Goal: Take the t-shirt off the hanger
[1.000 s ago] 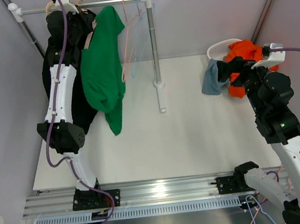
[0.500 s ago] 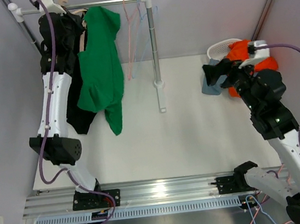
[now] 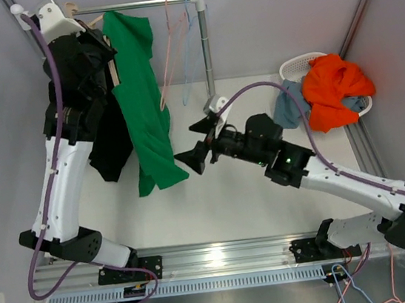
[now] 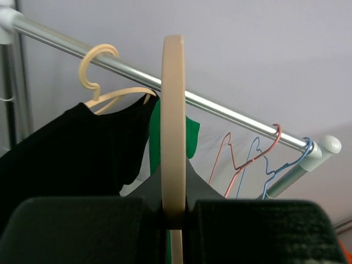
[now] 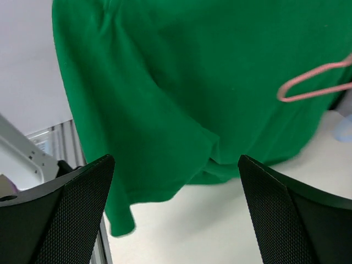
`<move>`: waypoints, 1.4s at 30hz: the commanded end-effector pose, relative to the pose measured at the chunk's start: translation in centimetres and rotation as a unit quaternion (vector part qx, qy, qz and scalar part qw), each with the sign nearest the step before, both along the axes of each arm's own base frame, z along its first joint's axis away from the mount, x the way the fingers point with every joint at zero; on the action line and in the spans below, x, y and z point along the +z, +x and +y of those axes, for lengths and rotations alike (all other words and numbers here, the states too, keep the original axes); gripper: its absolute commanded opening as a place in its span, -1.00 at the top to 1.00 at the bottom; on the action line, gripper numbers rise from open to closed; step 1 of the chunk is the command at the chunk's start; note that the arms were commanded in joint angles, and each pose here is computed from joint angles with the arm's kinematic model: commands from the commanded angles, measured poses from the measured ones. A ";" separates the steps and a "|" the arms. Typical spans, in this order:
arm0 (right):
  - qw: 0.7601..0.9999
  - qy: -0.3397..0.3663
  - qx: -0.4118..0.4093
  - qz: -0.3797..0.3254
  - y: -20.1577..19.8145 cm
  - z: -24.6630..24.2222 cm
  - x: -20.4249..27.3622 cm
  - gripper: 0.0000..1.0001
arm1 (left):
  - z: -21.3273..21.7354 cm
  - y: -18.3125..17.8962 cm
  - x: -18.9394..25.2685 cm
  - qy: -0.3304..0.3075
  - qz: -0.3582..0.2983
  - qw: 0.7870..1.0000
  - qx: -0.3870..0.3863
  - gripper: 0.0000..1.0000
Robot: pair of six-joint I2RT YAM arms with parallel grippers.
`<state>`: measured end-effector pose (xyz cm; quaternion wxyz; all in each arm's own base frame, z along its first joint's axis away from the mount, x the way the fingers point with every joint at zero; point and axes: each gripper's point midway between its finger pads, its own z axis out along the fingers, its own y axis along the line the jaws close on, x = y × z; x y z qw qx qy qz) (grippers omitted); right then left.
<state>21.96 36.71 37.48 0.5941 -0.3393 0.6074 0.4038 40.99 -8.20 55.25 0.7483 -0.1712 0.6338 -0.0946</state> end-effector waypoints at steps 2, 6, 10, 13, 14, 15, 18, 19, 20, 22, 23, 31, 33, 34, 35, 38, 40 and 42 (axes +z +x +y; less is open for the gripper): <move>0.994 0.060 0.065 -0.064 -2.6 4.3 2.3 -0.99 | 1.3 -3.6 3.5 -0.036 -0.006 0.999 0.031 0.99; 0.986 0.104 0.085 -0.093 -3.6 7.4 3.1 -0.99 | -0.2 -3.7 -0.4 -0.038 0.060 0.997 0.010 0.99; 0.980 0.138 0.109 -0.094 -4.6 9.0 2.9 -0.99 | -0.5 -4.0 -3.0 -0.032 0.090 0.995 0.010 0.99; 0.980 0.139 0.111 -0.087 -4.8 10.0 2.1 -0.55 | -0.9 -3.8 -5.1 -0.029 0.113 0.993 0.007 0.99; 0.980 0.138 0.114 -0.083 -5.1 10.4 1.9 -0.44 | -0.7 -4.2 -5.0 -0.032 0.111 0.993 0.006 0.99; 0.981 0.137 0.114 -0.082 -5.1 10.6 1.5 -0.26 | -0.8 -4.3 -5.1 -0.033 0.111 0.993 0.003 0.99; 0.983 0.132 0.118 -0.056 -6.0 11.3 0.8 1.00 | -1.0 -4.1 -5.7 -0.033 0.118 0.992 0.000 0.99; 0.982 0.125 0.126 -0.067 -6.8 11.4 0.7 1.00 | -1.1 -4.0 -5.7 -0.028 0.118 0.993 -0.001 0.99; 0.980 0.118 0.146 -0.072 -9.2 11.9 0.6 1.00 | -1.3 -3.4 -6.1 -0.021 0.128 0.992 0.001 0.99; 0.981 0.097 0.148 -0.079 -11.4 11.9 0.4 1.00 | -1.3 -3.0 -5.6 -0.009 0.130 0.991 0.006 0.99; 0.977 0.092 0.172 -0.081 -14.4 12.2 0.3 1.00 | -1.0 -2.9 -5.1 -0.006 0.129 0.992 0.013 0.99; 0.989 0.061 0.119 -0.057 -17.9 12.1 -6.0 1.00 | -2.5 -4.4 -2.7 0.019 0.156 0.986 -0.057 0.99; 0.992 0.068 0.090 -0.063 -16.0 11.8 -4.7 1.00 | -3.1 -5.3 -6.8 0.027 0.213 0.974 -0.071 0.99; 0.993 0.074 0.063 -0.066 -14.3 11.4 -3.7 1.00 | -2.8 -7.7 -6.9 0.019 0.197 0.977 -0.084 0.99; 0.994 0.088 0.019 -0.063 -12.4 10.7 -1.7 1.00 | -2.7 -9.0 -6.4 0.009 0.173 0.980 -0.097 0.99; 0.993 0.070 -0.094 -0.032 -6.2 8.6 -0.8 1.00 | -2.4 -14.3 -6.3 -0.026 0.033 0.985 -0.168 0.99; 0.986 0.080 -0.143 -0.005 -2.5 7.7 1.0 1.00 | -3.0 -16.0 -8.0 -0.010 -0.056 0.976 -0.210 0.99; 0.982 0.054 -0.182 0.009 -0.4 7.1 0.4 1.00 | -1.2 -20.3 -6.1 -0.009 -0.120 0.968 -0.222 0.99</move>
